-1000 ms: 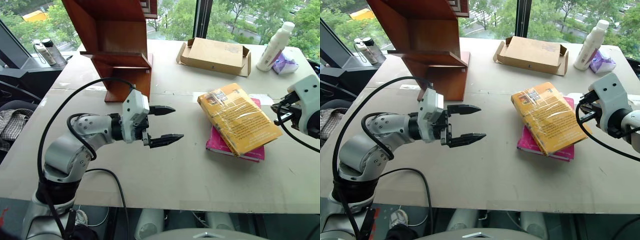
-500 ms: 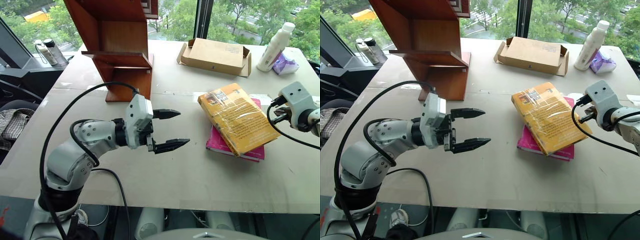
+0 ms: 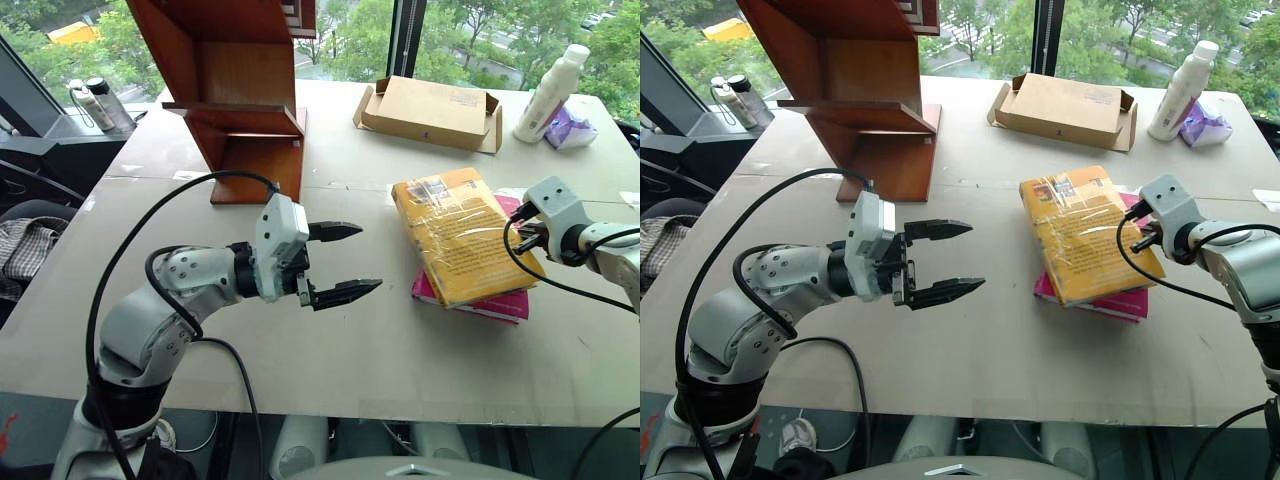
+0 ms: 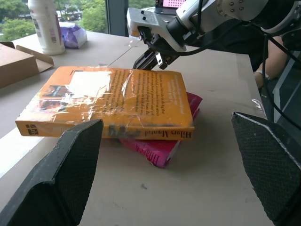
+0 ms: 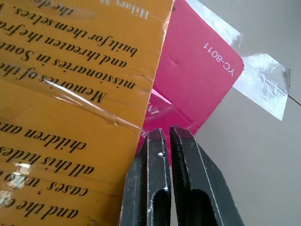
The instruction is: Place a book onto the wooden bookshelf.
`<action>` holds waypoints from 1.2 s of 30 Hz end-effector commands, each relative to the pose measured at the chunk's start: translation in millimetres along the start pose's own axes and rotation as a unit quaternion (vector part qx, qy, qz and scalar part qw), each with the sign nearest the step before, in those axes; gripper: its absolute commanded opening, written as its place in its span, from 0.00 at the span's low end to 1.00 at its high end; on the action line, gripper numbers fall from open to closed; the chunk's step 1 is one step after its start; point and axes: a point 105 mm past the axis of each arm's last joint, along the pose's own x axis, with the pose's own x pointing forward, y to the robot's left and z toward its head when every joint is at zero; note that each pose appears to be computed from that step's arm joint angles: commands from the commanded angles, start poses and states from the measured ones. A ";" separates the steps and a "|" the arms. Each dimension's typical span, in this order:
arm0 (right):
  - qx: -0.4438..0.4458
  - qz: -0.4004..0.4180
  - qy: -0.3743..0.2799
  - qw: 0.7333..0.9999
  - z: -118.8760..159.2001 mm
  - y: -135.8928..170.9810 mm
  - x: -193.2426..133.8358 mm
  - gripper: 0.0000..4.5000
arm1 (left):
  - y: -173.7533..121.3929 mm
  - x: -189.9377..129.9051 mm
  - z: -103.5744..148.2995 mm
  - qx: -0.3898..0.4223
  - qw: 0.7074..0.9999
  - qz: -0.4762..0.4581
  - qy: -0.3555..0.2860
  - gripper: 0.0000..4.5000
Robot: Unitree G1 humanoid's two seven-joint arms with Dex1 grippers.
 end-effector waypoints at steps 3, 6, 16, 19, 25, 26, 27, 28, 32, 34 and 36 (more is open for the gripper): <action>-0.019 -0.021 -0.047 0.998 19.4 1.0 -11.8 0.01 | 0.4 -2.0 -2.5 0.010 1.000 0.005 0.001 0.99; -0.015 -0.032 -0.116 0.993 31.1 -7.2 -36.8 0.01 | 4.8 -2.4 -7.1 0.005 1.000 0.014 0.007 0.99; -0.024 0.117 -0.276 0.954 10.2 29.0 -180.1 0.67 | 52.6 0.3 -37.2 -0.153 0.985 0.056 0.057 0.99; -0.012 0.150 -0.288 0.946 -1.2 35.0 -201.1 0.95 | 64.3 3.9 -40.5 -0.227 0.971 0.048 0.062 0.99; 0.018 0.134 -0.285 0.949 -26.0 22.3 -214.8 0.98 | 80.4 23.6 -41.8 -0.408 0.912 0.026 0.047 0.99; 0.018 0.134 -0.282 0.950 -28.3 22.2 -214.6 0.98 | 81.7 25.9 -41.5 -0.423 0.905 0.022 0.046 0.99; 0.021 0.136 -0.281 0.950 -30.7 22.9 -215.1 0.98 | 82.5 29.8 -43.6 -0.439 0.897 0.018 0.049 0.99; 0.020 0.134 -0.277 0.951 -33.7 22.5 -215.5 0.98 | 82.1 35.6 -46.7 -0.461 0.886 0.012 0.052 0.99; 0.017 0.129 -0.274 0.953 -39.8 22.0 -216.8 0.98 | 86.3 66.7 -61.2 -0.538 0.841 0.015 0.053 0.99; 0.014 0.129 -0.270 0.954 -41.5 23.8 -215.8 0.98 | 84.4 77.5 -66.3 -0.549 0.833 0.017 0.064 0.99; 0.013 0.127 -0.269 0.955 -43.0 25.4 -215.3 0.98 | 81.4 91.4 -66.5 -0.565 0.823 0.007 0.057 0.99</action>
